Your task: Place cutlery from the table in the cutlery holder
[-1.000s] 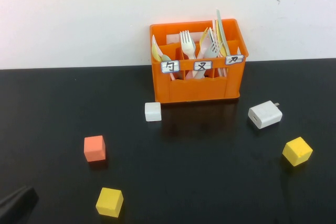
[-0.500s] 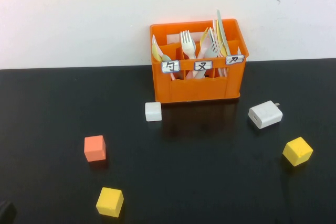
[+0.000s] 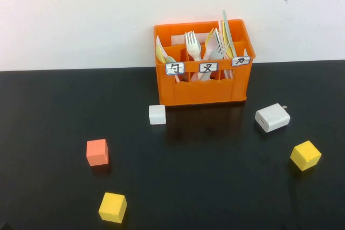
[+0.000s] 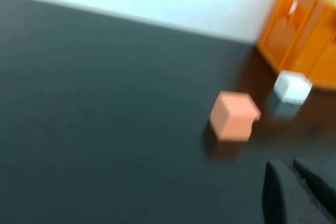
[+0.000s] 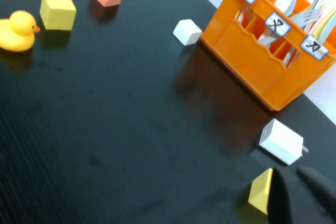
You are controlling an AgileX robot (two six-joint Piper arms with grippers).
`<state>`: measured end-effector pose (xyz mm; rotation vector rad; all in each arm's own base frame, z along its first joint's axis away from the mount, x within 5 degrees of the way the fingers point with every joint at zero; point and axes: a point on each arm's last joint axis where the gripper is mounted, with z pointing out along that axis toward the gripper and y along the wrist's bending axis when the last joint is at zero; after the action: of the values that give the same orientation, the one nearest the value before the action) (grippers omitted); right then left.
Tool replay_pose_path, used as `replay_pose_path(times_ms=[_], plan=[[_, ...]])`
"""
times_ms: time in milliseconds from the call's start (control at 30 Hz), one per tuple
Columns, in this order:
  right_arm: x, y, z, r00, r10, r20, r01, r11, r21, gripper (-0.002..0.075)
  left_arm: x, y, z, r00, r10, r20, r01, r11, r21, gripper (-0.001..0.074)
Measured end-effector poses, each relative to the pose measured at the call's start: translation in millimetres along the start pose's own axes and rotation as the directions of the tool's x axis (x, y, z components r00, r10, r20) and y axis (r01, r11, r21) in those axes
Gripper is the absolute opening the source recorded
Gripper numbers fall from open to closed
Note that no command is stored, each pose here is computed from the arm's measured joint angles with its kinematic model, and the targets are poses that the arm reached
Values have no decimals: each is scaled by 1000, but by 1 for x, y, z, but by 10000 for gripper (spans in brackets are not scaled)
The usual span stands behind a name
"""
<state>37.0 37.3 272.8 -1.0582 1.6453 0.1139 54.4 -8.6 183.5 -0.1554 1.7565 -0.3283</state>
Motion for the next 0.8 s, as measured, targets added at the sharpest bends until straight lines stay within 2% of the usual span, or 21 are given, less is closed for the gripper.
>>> replay_pose_path(times_ms=[200,800], plan=[[0,0,0,1000,0,0,0,1000,0,-2,7,1,0,997,-3,-81,2,1000,-16,-1],[0,0,0,1000,0,0,0,1000,0,-2,7,2,-1,995,58,-86,-60,998,-13,-1]])
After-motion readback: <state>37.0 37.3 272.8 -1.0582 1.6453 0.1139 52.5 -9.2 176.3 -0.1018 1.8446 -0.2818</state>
